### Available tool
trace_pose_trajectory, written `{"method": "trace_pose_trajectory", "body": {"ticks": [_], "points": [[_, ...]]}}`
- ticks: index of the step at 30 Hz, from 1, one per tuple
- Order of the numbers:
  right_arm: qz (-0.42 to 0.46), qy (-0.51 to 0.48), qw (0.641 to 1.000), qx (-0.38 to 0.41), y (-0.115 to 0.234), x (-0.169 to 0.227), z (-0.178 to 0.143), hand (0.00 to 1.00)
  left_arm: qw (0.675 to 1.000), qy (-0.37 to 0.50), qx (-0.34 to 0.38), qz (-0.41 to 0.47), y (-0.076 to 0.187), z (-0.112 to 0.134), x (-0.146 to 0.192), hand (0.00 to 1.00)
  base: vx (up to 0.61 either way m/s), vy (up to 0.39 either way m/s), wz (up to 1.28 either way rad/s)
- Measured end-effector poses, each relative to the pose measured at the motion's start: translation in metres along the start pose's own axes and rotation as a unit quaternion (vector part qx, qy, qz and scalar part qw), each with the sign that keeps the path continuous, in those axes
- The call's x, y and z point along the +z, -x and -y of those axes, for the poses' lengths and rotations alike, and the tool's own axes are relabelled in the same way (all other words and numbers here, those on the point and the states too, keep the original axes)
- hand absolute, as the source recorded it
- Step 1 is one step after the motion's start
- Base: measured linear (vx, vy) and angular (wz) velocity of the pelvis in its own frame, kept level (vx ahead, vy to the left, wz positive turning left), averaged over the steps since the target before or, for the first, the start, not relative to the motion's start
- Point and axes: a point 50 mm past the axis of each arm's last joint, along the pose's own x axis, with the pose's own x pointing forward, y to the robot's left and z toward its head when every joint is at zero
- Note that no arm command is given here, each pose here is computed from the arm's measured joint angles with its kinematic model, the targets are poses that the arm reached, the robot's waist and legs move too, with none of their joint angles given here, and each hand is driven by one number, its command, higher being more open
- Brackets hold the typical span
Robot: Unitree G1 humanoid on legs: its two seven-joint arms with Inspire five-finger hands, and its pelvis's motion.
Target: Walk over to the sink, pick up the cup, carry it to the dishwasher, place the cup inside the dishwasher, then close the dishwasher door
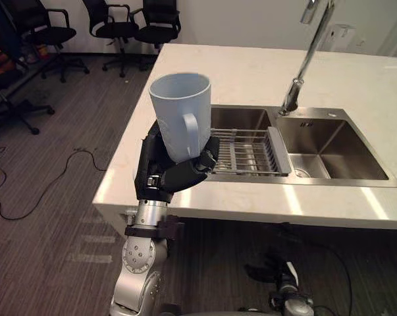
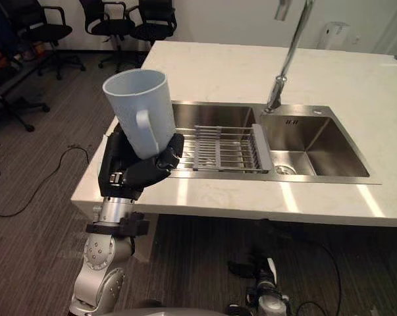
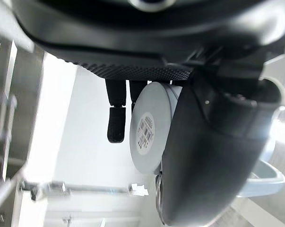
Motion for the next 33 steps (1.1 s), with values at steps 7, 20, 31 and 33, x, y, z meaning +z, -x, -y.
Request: {"method": "trace_pose_trajectory", "body": {"ticks": [7, 20, 31, 33], "points": [[-0.014, 0.004, 1.0, 0.001, -0.003, -0.003, 0.0, 0.9, 1.0, -0.006, -0.003, -0.015, 0.001, -0.001, -0.005, 0.3, -0.01, 0.066, -0.01], [-0.021, 0.014, 1.0, -0.004, 0.003, -0.01, 0.001, 0.9, 0.999, 0.007, 0.035, -0.034, 0.015, -0.006, -0.009, 0.3, -0.05, -0.055, 0.37], [0.037, 0.025, 0.999, -0.003, -0.006, 0.021, -0.01, 0.9, 0.995, 0.008, 0.092, -0.038, 0.023, -0.019, -0.01, 0.3, 0.0, -0.002, 1.03], [0.03, 0.028, 0.999, -0.001, -0.009, 0.022, -0.012, 0.9, 0.994, 0.005, 0.099, -0.044, 0.025, -0.022, -0.013, 0.3, 0.03, 0.046, 0.83]]}}
